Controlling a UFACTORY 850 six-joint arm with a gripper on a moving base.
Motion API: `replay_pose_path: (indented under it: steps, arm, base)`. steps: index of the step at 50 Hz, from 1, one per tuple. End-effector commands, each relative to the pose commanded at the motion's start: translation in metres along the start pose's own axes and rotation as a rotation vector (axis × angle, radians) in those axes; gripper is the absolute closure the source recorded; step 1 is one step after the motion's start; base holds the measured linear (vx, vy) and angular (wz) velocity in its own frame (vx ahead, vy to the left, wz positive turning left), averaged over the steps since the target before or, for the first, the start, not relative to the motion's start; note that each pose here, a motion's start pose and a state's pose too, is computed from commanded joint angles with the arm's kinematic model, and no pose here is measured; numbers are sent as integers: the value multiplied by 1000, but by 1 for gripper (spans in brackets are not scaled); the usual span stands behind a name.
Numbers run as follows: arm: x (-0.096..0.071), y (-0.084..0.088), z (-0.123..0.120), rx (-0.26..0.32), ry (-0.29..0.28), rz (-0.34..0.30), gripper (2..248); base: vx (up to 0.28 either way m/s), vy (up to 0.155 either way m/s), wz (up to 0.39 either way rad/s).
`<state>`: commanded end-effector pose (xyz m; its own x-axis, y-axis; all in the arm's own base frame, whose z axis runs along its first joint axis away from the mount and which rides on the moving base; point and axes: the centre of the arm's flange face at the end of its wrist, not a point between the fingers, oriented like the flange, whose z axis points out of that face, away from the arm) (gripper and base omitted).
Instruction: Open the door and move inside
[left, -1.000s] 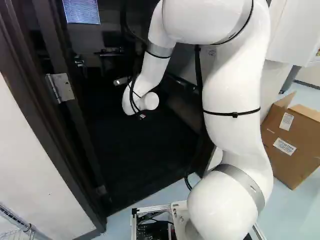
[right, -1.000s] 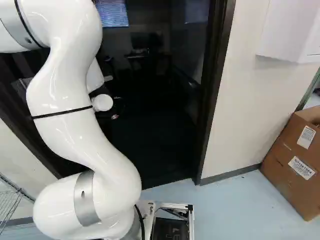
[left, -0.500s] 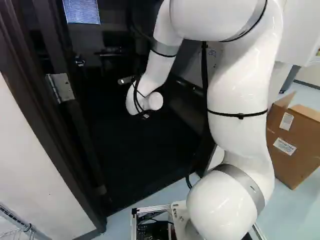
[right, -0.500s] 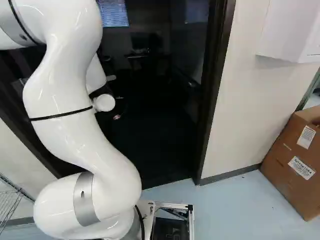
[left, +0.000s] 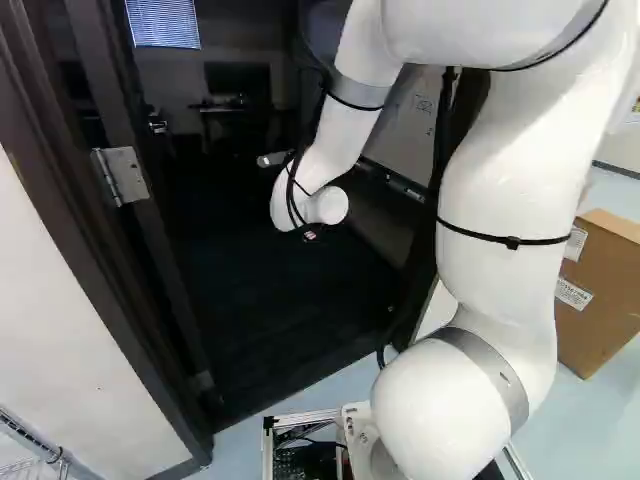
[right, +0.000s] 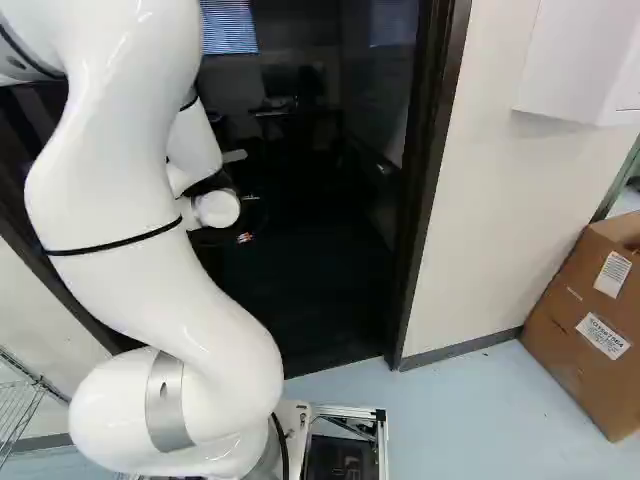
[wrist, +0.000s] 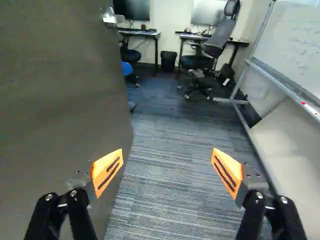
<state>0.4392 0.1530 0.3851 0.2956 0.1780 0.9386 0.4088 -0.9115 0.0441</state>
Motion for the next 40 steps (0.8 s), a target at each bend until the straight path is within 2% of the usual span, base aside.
replay_pose_path:
  steps: [23, 40]
  arm:
    - [-26, 41, -73, -138, 2, 68, 3]
    - [-50, 58, -123, -234, 4, 114, 3]
  base:
    - [0, 0, 0]
    - [0, 0, 0]
